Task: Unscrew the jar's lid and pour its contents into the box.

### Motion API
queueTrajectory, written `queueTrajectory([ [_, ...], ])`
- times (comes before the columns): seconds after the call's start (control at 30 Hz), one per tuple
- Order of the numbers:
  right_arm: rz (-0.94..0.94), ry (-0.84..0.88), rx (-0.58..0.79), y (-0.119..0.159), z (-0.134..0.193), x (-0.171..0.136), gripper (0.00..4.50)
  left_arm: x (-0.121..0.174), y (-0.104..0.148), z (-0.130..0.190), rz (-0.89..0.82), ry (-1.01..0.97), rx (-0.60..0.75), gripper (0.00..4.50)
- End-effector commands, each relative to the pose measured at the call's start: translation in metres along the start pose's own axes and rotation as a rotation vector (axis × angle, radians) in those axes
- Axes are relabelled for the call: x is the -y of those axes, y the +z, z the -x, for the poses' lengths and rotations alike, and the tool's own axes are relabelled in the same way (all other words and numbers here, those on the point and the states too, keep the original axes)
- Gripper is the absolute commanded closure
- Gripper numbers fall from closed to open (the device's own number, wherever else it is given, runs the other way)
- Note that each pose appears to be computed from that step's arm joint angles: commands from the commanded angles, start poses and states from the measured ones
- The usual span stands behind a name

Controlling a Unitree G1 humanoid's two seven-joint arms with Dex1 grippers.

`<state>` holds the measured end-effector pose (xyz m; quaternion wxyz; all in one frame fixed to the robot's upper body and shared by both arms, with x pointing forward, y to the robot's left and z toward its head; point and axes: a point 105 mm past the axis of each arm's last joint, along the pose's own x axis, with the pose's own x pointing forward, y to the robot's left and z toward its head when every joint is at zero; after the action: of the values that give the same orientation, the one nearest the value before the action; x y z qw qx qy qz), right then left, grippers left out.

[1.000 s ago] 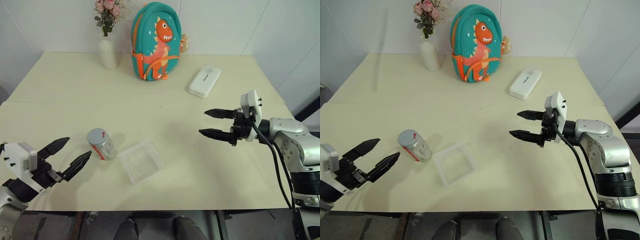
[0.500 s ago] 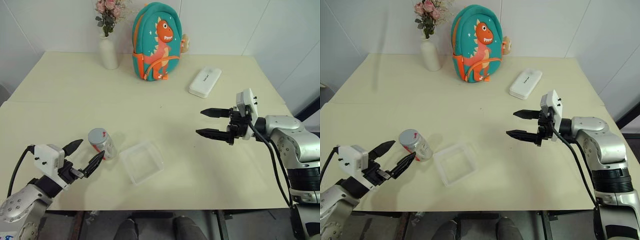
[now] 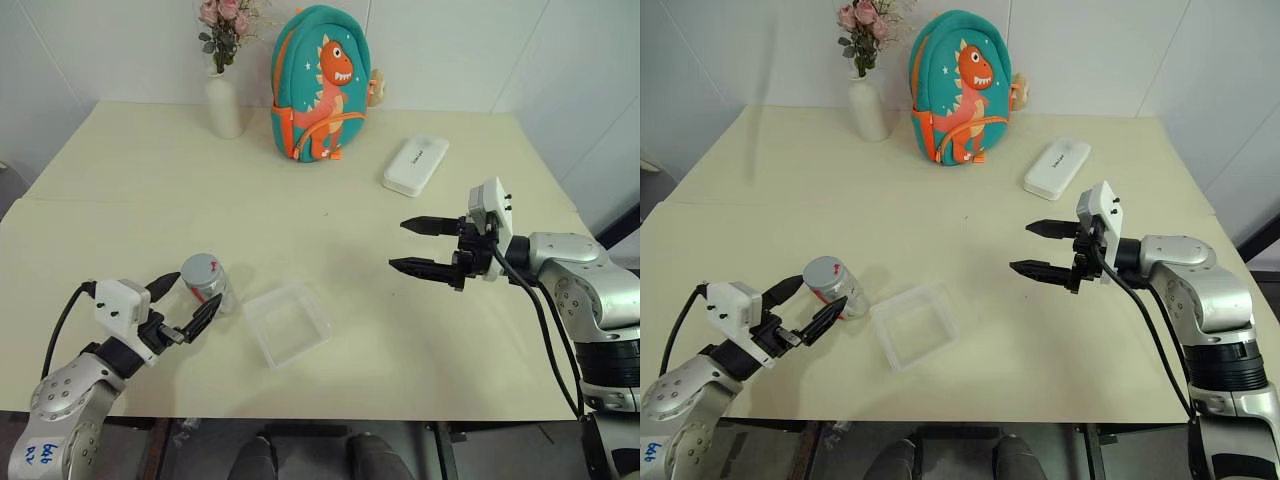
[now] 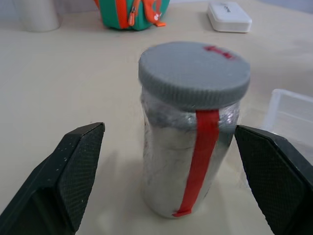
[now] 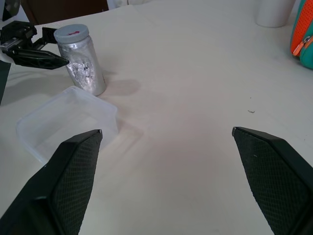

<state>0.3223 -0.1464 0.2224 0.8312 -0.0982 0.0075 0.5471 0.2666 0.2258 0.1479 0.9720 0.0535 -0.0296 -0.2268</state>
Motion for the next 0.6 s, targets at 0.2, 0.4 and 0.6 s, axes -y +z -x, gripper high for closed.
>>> queueTrajectory([
  [0.2,0.053,-0.021,0.023,0.014,0.006,-0.001,0.0,0.007,0.0,-0.018,-0.005,-0.027,0.038,0.01],
  [0.4,0.056,-0.033,0.016,0.014,0.008,0.0,0.0,0.009,0.005,-0.028,-0.006,-0.038,0.075,0.01],
  [0.6,0.06,-0.039,0.012,0.015,0.009,0.001,0.0,0.012,0.007,-0.029,-0.001,-0.065,0.089,0.57],
])
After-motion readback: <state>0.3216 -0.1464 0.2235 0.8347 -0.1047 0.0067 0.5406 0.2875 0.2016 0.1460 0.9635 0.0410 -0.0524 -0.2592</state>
